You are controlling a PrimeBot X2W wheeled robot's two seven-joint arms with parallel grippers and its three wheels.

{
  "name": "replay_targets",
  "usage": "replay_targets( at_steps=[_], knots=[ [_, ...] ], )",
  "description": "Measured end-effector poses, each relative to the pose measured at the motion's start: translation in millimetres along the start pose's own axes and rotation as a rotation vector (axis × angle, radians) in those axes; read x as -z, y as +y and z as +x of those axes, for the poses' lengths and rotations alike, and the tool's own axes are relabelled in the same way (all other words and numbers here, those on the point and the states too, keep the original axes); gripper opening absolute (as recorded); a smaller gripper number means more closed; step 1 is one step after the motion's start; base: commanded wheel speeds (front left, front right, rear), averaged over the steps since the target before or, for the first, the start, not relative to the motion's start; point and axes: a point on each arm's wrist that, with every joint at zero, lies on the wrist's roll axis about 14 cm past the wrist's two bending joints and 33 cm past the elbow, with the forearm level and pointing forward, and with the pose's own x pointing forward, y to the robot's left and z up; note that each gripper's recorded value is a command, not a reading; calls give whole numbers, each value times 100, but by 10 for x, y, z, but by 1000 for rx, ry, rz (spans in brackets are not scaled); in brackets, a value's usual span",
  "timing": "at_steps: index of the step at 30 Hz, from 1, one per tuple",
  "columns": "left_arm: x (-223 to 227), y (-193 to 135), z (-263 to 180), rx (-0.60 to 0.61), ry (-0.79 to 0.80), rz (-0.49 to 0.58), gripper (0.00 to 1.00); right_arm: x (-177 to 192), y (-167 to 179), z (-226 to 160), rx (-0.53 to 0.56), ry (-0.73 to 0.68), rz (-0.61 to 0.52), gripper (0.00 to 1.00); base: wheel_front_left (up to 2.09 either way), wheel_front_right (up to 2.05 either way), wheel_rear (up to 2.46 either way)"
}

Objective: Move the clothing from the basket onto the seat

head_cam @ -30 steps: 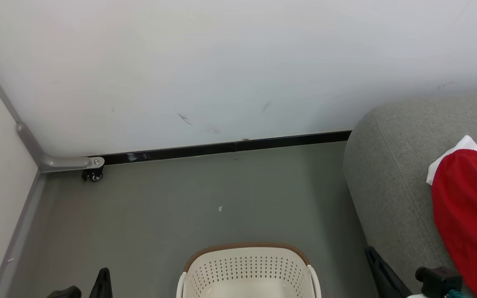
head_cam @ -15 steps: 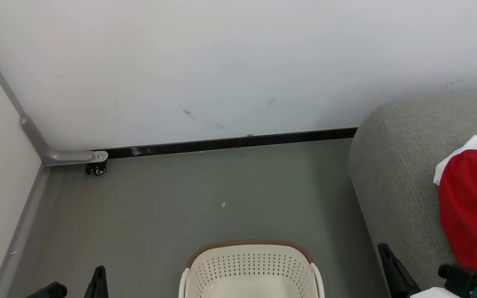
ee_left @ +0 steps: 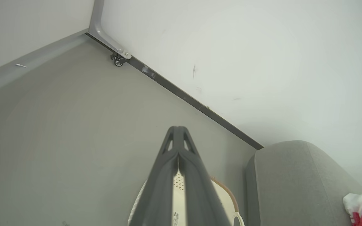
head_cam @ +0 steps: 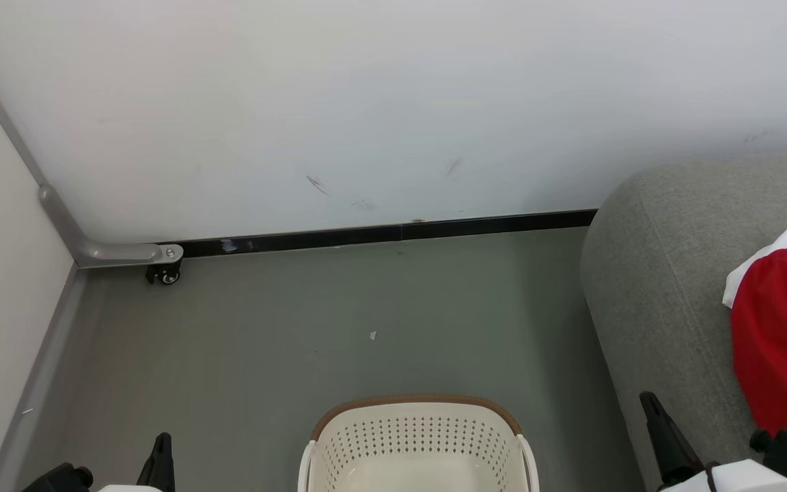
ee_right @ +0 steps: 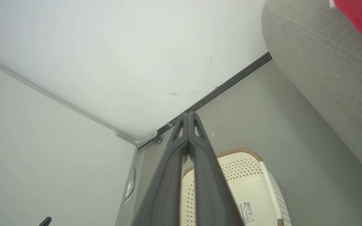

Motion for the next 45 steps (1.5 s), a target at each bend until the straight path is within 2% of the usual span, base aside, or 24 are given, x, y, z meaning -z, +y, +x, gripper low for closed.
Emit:
replay_targets(
  at_steps=[23,45],
  knots=[
    [-110,-42,19,54,14,-323,0,-49,-89,112,41,8,358,0,0,0,0],
    [-293,-132,69,143,1,-633,0,-142,-61,321,33,5,701,0,0,0,0]
  ],
)
